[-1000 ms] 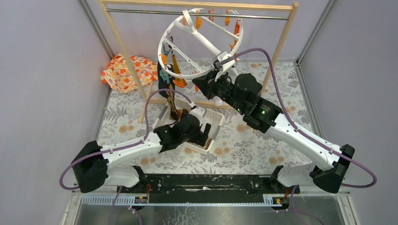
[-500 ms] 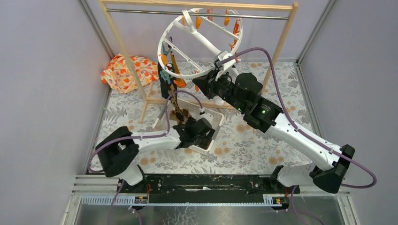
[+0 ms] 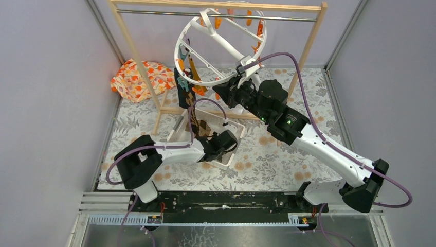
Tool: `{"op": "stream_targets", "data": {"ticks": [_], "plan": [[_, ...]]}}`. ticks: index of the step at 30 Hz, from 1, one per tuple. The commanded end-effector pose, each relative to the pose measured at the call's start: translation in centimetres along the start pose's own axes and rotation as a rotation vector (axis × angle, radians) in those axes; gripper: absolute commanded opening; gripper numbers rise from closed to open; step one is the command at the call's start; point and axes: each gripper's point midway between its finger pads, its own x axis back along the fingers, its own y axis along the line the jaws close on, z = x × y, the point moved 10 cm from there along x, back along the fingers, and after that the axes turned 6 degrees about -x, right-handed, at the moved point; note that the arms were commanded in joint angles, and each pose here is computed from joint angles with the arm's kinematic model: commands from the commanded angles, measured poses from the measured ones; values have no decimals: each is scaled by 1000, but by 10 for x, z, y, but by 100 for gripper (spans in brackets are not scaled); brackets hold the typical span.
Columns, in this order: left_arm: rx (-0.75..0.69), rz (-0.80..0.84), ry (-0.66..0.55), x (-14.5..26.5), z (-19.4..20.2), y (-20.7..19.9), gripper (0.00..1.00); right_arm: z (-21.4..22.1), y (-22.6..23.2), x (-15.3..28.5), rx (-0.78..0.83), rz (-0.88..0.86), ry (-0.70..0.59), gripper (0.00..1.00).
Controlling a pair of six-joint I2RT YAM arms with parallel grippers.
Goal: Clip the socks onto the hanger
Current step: Pick up the sock from the bin.
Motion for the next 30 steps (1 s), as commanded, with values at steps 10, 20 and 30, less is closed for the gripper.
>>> {"op": "stream_targets", "data": {"ticks": [10, 20, 30], "plan": [[138, 64, -288, 106, -41, 36, 0, -12, 1, 5, -18, -27, -49, 0], [143, 459, -425, 158, -68, 17, 0, -15, 1, 8, -18, -21, -56, 0], [115, 528, -355, 126, -62, -7, 0, -18, 1, 15, -11, -19, -64, 0]]}}
